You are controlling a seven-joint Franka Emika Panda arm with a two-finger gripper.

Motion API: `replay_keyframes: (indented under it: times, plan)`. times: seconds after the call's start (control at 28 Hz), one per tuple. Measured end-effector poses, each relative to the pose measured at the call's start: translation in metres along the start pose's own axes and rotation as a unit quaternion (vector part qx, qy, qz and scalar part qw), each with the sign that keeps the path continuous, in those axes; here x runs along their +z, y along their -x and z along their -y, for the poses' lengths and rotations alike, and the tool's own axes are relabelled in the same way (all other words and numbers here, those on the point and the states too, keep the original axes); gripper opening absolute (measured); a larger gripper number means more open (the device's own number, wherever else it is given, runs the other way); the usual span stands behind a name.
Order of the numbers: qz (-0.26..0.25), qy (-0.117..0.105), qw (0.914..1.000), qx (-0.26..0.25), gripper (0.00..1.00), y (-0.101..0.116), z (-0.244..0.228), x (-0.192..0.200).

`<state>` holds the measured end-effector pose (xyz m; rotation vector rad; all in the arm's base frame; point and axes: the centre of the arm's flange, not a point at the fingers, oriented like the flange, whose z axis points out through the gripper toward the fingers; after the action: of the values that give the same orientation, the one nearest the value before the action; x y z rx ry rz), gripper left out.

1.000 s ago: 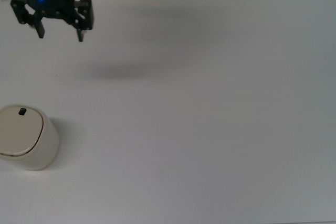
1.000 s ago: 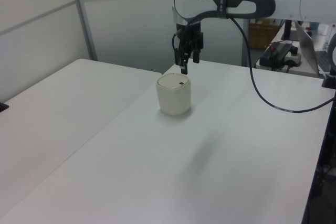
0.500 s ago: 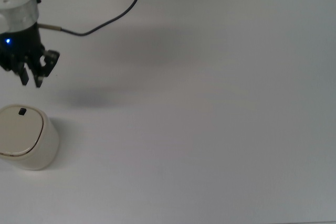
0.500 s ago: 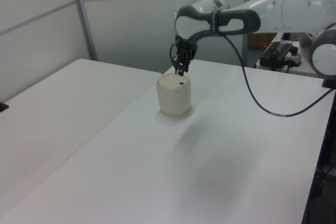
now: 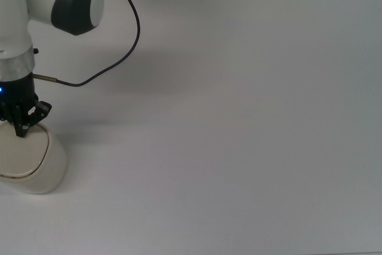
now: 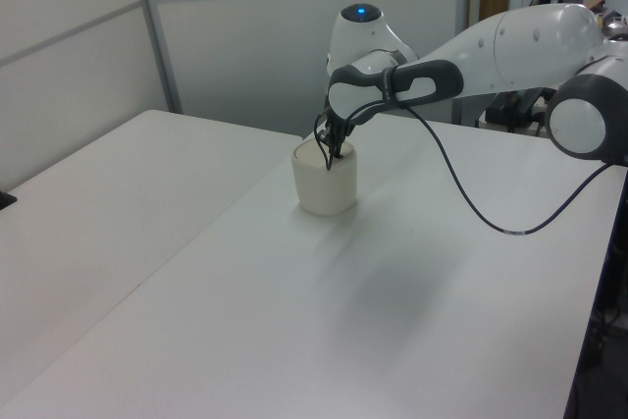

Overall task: Open the trash can
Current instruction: 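Lower the gripper onto the lid edge and catch it, then lift the gripper to flip the hinged lid upward, then push the raised lid back past upright with the gripper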

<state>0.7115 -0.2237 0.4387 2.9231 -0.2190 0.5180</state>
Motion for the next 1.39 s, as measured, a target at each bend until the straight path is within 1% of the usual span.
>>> replay_keyframes:
  times: [0.18,0.29,0.39,0.46,0.61,0.64,0.71,0.75,0.82,0.93,0.96,1.07,1.14,1.29,1.32,1.39]
  plan:
    - [-0.001,0.001,1.0,0.002,0.01,-0.001,0.0,-0.002]
    - [-0.01,-0.002,0.9999,0.012,0.01,-0.003,-0.005,-0.013]
    - [-0.015,-0.009,0.9996,0.024,0.01,-0.005,-0.011,-0.034]
    - [-0.009,-0.013,0.9995,0.028,0.01,-0.005,-0.013,-0.05]
    - [0.008,-0.019,0.9994,0.027,0.04,-0.001,-0.01,-0.085]
    - [0.013,-0.02,0.9994,0.026,0.11,0.0,-0.008,-0.093]
    - [0.026,-0.024,0.9991,0.022,0.18,0.003,-0.003,-0.105]
    - [0.036,-0.026,0.9988,0.019,0.23,0.005,0.002,-0.113]
    - [0.046,-0.029,0.9984,0.014,0.28,0.007,0.008,-0.123]
    - [0.057,-0.033,0.9978,0.005,0.38,0.01,0.021,-0.136]
    - [0.061,-0.035,0.9975,0.001,0.45,0.011,0.027,-0.142]
    - [0.072,-0.039,0.9966,-0.009,0.54,0.014,0.04,-0.15]
    - [0.084,-0.043,0.9954,-0.018,0.66,0.016,0.052,-0.156]
    - [0.105,-0.049,0.9926,-0.037,0.79,0.022,0.077,-0.163]
    - [0.112,-0.051,0.9915,-0.044,0.85,0.023,0.086,-0.165]
    - [0.121,-0.054,0.9897,-0.054,0.89,0.026,0.098,-0.167]
